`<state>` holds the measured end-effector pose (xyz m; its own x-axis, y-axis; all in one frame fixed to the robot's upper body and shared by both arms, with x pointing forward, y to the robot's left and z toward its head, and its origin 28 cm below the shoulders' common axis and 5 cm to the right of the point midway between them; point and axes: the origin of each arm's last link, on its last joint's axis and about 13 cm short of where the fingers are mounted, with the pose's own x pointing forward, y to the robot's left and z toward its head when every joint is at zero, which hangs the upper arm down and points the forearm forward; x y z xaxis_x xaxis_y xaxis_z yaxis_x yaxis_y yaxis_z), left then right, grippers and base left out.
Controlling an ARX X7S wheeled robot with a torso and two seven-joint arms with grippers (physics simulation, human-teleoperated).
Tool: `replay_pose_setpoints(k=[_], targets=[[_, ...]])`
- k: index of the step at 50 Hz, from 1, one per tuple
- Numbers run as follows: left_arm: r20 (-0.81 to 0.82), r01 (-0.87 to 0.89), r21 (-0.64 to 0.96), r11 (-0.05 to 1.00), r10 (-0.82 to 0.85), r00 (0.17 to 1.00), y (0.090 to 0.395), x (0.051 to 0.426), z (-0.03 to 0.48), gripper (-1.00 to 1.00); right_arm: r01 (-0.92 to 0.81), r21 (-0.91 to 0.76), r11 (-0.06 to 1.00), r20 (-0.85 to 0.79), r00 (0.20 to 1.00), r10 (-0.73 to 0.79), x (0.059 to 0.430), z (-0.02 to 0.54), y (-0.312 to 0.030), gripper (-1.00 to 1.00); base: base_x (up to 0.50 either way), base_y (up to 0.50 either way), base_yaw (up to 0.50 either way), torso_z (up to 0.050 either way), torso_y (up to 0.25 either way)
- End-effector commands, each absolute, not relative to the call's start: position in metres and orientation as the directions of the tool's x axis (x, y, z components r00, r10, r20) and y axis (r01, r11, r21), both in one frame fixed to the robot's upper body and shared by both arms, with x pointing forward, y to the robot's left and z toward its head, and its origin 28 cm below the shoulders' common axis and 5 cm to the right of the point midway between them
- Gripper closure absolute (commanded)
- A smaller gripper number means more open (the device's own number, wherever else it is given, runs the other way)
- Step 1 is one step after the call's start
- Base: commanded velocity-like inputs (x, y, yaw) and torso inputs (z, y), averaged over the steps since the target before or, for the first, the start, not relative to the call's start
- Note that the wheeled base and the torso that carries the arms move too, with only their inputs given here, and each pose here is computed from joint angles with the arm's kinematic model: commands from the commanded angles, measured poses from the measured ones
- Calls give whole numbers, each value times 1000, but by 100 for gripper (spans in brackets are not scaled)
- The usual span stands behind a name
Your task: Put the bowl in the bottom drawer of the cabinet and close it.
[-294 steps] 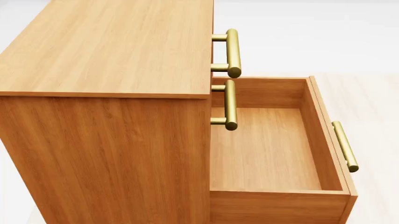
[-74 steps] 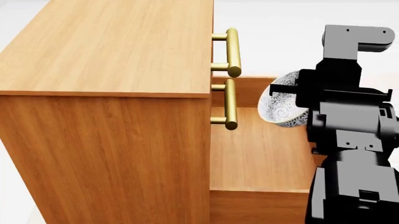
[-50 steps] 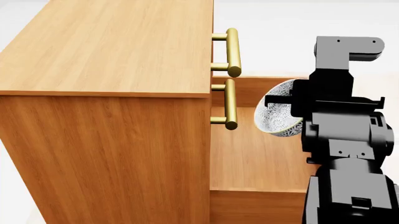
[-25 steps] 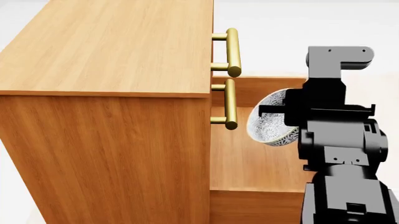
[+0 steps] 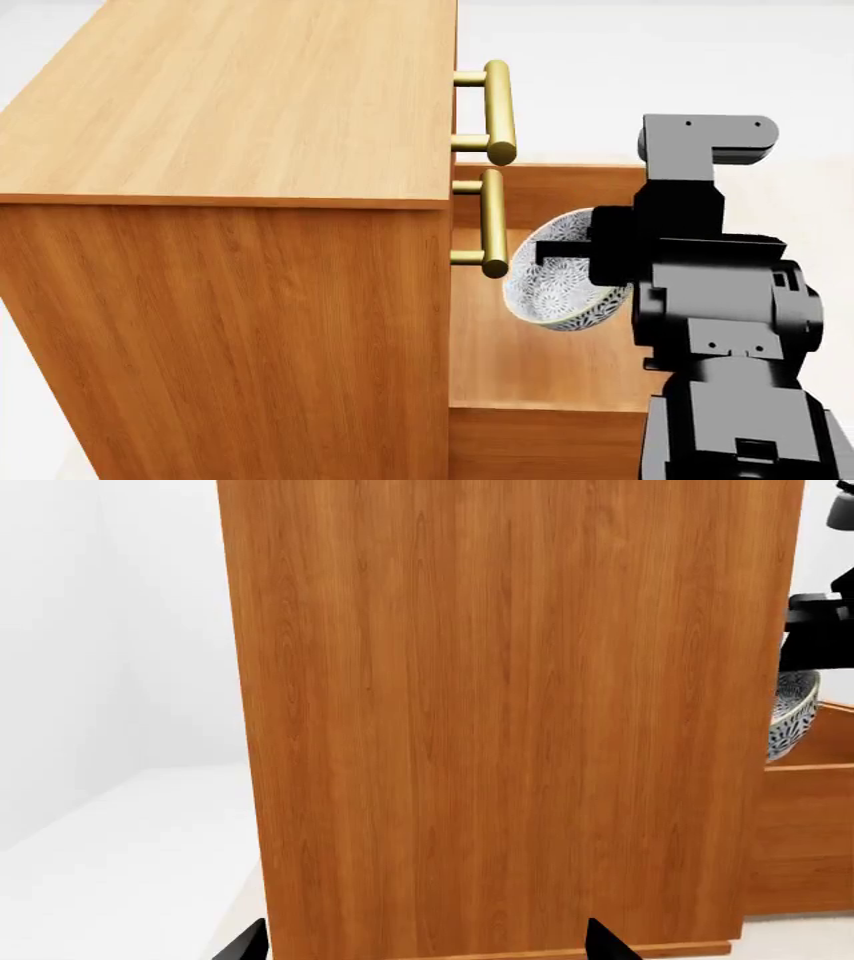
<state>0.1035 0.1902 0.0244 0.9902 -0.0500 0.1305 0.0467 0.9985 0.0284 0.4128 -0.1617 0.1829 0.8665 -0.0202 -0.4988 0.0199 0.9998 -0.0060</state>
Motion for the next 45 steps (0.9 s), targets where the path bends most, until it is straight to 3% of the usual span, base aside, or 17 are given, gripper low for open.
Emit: replay_pose_setpoints(k=[1, 45], targets=[[131, 46, 31, 998, -50, 990, 190, 104, 24, -100, -30, 31, 999, -507, 861, 42, 413, 183, -158, 100, 0, 0, 0, 0, 0], [131, 47, 32, 998, -50, 990, 190, 103, 25, -100, -62, 147, 987, -567, 812, 136, 406, 170, -157, 100, 0, 0, 0, 0, 0]])
